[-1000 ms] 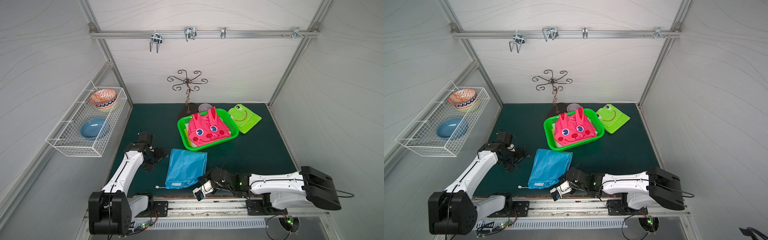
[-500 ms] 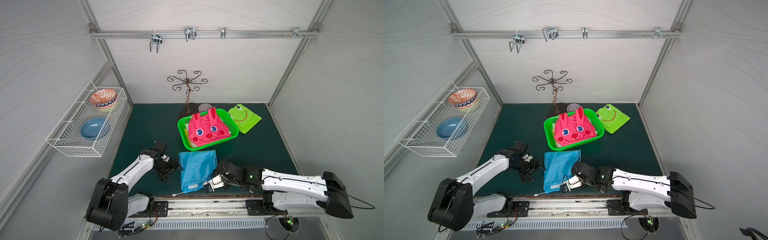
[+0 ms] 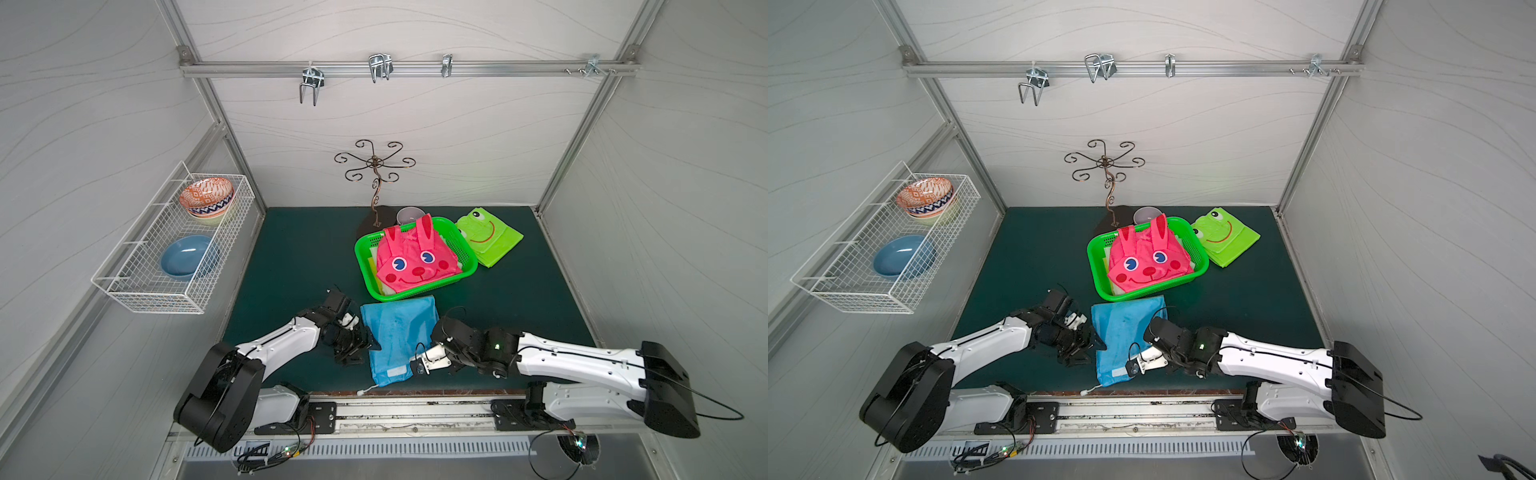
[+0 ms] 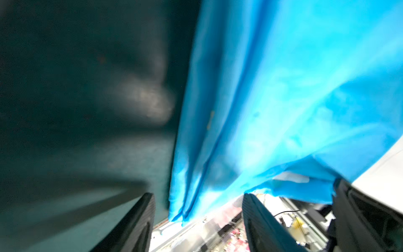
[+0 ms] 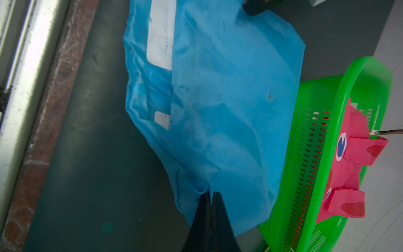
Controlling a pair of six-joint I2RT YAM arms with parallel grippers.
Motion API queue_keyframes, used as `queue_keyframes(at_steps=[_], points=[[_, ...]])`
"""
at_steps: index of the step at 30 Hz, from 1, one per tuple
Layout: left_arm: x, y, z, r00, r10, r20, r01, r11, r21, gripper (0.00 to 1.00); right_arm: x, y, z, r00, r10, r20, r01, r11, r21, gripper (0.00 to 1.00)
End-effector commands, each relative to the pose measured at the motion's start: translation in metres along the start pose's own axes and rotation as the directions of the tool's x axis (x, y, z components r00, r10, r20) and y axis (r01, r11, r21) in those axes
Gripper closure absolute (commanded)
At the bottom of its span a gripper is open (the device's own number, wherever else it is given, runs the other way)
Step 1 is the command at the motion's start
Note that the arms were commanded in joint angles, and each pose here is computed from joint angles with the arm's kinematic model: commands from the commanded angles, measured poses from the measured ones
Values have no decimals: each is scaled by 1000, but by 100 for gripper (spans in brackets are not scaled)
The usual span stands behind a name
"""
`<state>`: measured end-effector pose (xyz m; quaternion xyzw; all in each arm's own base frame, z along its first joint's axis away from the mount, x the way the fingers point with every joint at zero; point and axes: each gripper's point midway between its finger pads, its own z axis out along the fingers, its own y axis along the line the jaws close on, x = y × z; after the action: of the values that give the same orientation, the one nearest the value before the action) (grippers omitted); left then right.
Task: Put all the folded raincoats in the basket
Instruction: Move the raincoat to the center of the board, then pick up the raincoat from the center of the board.
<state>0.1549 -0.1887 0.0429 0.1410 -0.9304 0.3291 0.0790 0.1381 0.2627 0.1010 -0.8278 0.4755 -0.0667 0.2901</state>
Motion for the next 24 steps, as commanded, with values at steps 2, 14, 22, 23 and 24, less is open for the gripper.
queue_keyframes(at_steps=[2,14,22,23,24], points=[[-10,-64,-41,954,249,168,-259,965,39,20,-3,-18,-14,987,153,45,-153,988,-2,100],[28,-193,-105,127,837,532,-973,210,-100,0,11,-69,-47,846,486,218,-493,870,-24,100],[48,-147,-76,-243,929,279,-964,-199,-175,0,26,-82,-56,773,581,253,-599,801,-10,100],[46,-144,-72,-258,931,257,-958,-211,-196,0,26,-83,-58,767,587,260,-606,795,-8,100],[46,-142,-68,-258,933,253,-956,-209,-204,0,27,-84,-59,762,590,266,-610,792,-8,100]])
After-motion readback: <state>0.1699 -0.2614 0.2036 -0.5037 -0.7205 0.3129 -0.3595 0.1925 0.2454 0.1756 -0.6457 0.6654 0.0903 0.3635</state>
